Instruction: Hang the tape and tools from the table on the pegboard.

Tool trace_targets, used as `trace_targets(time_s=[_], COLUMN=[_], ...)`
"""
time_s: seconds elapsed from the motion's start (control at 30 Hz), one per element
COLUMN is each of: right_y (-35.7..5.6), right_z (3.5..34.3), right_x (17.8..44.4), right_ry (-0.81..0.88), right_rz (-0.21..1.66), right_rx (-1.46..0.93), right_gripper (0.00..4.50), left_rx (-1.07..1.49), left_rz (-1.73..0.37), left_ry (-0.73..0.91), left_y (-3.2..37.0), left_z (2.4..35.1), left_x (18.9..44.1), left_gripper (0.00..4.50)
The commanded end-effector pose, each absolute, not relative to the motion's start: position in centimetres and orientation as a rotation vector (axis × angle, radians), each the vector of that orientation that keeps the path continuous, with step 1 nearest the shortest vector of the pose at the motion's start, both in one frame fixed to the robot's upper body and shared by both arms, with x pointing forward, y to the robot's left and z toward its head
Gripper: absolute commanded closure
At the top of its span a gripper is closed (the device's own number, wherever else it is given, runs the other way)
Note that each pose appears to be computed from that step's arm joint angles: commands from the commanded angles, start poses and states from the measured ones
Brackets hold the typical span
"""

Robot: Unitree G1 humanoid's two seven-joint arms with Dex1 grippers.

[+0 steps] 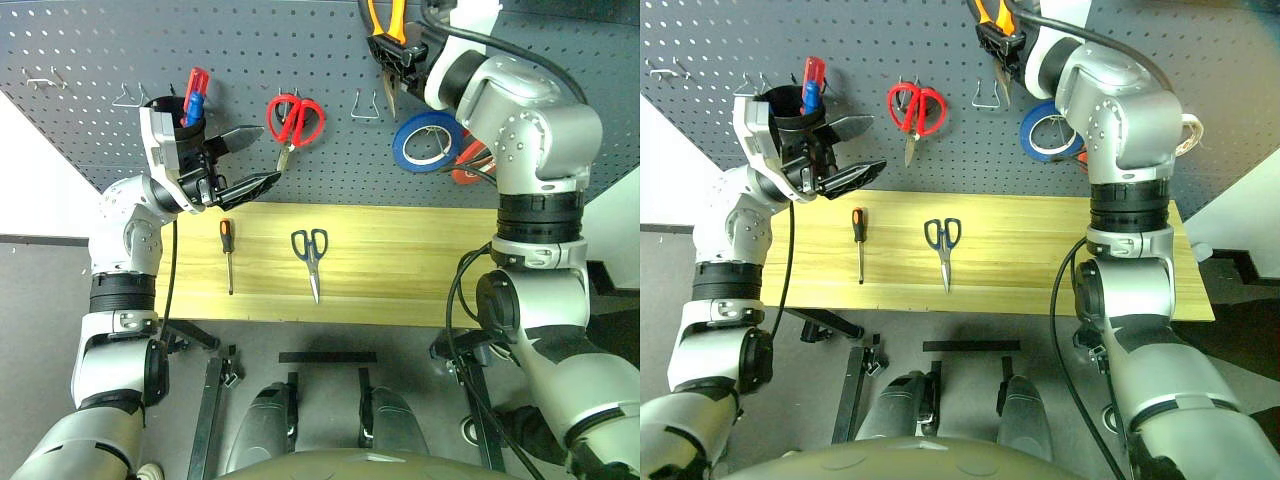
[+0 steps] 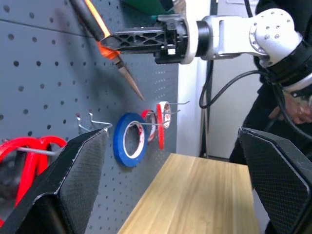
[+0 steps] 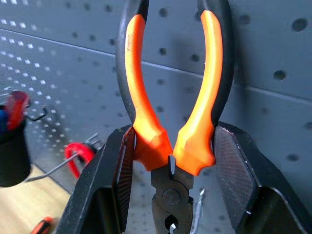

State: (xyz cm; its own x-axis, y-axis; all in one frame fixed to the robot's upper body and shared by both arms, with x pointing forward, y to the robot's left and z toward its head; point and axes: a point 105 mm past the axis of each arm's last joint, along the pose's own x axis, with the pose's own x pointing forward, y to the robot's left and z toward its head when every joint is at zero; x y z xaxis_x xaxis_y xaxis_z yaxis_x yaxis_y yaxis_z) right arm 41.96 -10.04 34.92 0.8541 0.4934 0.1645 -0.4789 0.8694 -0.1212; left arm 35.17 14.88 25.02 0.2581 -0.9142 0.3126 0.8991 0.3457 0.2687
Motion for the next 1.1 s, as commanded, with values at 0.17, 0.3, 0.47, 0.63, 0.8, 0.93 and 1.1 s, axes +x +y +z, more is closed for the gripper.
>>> trace_targets(time_s=[0.17, 0.3, 0.47, 0.63, 0.8, 0.93, 1.1], right_y=[-9.6, -9.6, -9.2, -8.7, -8.5, -8.0, -7.6], right_z=[36.9, 36.6, 36.7, 35.9, 35.1, 34.3, 33.0], right_x=[43.1, 44.0, 44.4, 44.9, 45.1, 45.2, 45.4], right_ry=[-0.269, -0.246, -0.240, -0.221, -0.202, -0.189, -0.158], right_rz=[0.477, 0.446, 0.447, 0.442, 0.445, 0.455, 0.459], right_rx=[-0.119, -0.121, -0.114, -0.108, -0.086, -0.075, -0.069], right_gripper=[2.46, 2.46, 2.46, 2.46, 2.46, 2.46, 2.46], left_rx=[0.084, 0.085, 0.084, 0.076, 0.045, 0.039, 0.039], left_rz=[-1.195, -1.195, -1.194, -1.175, -1.148, -1.143, -1.141], left_ry=[-0.470, -0.462, -0.459, -0.454, -0.465, -0.462, -0.464], left_y=[15.5, 15.2, 15.2, 15.4, 15.7, 15.8, 15.8], left_z=[25.2, 24.8, 24.7, 24.5, 24.8, 24.7, 24.7], left_x=[35.2, 35.3, 35.4, 35.8, 36.2, 36.2, 36.2], left_gripper=[0.00, 0.00, 0.00, 0.00, 0.00, 0.00, 0.00])
